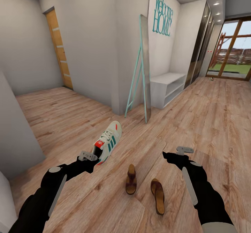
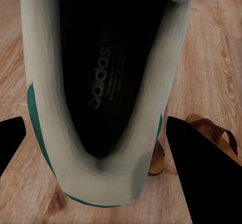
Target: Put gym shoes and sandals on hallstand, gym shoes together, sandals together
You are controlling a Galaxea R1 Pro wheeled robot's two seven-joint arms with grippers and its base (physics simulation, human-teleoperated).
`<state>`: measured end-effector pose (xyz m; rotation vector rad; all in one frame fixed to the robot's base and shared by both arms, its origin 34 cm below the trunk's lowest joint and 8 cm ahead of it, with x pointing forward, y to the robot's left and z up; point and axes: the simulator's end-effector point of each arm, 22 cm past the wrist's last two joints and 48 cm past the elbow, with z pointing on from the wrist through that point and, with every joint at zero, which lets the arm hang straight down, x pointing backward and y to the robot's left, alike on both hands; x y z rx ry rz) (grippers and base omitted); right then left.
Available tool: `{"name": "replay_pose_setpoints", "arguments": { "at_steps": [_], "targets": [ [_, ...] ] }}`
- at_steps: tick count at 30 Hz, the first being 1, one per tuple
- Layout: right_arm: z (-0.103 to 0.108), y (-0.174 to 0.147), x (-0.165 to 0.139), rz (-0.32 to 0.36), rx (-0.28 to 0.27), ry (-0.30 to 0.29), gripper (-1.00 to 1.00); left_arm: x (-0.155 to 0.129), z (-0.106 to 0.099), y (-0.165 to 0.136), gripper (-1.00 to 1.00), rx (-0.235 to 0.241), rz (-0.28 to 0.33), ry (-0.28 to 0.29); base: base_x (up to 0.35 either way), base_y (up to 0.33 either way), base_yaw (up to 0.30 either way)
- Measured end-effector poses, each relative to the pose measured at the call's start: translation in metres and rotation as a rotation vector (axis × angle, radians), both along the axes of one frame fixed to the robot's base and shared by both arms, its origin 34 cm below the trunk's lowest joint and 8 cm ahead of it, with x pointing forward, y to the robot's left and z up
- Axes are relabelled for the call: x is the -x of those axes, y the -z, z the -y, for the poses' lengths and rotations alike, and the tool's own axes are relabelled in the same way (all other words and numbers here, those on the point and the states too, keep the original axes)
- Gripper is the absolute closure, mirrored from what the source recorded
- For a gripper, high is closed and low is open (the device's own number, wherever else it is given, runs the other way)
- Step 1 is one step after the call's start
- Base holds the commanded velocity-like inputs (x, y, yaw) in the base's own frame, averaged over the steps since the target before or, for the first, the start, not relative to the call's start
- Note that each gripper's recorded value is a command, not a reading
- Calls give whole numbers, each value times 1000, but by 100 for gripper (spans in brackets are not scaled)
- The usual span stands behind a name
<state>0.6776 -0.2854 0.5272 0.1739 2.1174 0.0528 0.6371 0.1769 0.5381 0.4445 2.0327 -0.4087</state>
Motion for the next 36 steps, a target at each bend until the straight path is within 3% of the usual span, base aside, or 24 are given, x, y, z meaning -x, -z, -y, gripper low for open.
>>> {"name": "replay_pose_setpoints", "arguments": {
  "at_steps": [7,12,13,16,18,19,20,21,23,24,25,36],
  "targets": [
    [1,12,2,-24,-3,2,-100,1,4,5,100,7,-12,0,1,0,0],
    [-1,29,7,-62,-13,0,-100,-3,6,28,100,20,-75,-14,0,0,0],
    [-1,31,7,-67,-11,0,-100,-19,5,11,100,20,-45,-21,0,0,0],
    [-1,31,7,-64,-9,0,-100,-34,3,-7,100,20,-14,-29,0,0,0],
    [1,23,1,-14,-2,5,-100,-60,0,-43,100,17,38,-45,0,0,0],
    [4,26,-7,67,8,21,-100,-75,-13,-50,100,-12,-79,-92,0,0,0],
    [4,45,-4,42,6,24,-100,-107,-16,-107,100,-11,-23,-105,0,0,0],
    [3,57,0,22,5,24,-100,-113,-8,-166,100,26,75,-90,0,0,0],
    [2,101,16,-61,0,25,-100,-123,-14,-178,100,9,60,-109,0,0,0],
    [1,147,37,-124,-2,30,-100,-131,-17,-205,100,6,54,-124,0,0,0],
    [-1,177,55,-174,-7,32,-100,-142,-15,-263,100,26,136,-117,0,0,0],
    [-3,185,58,-130,-2,38,-100,-145,-18,-288,100,38,161,-126,0,0,0]
  ]
}}
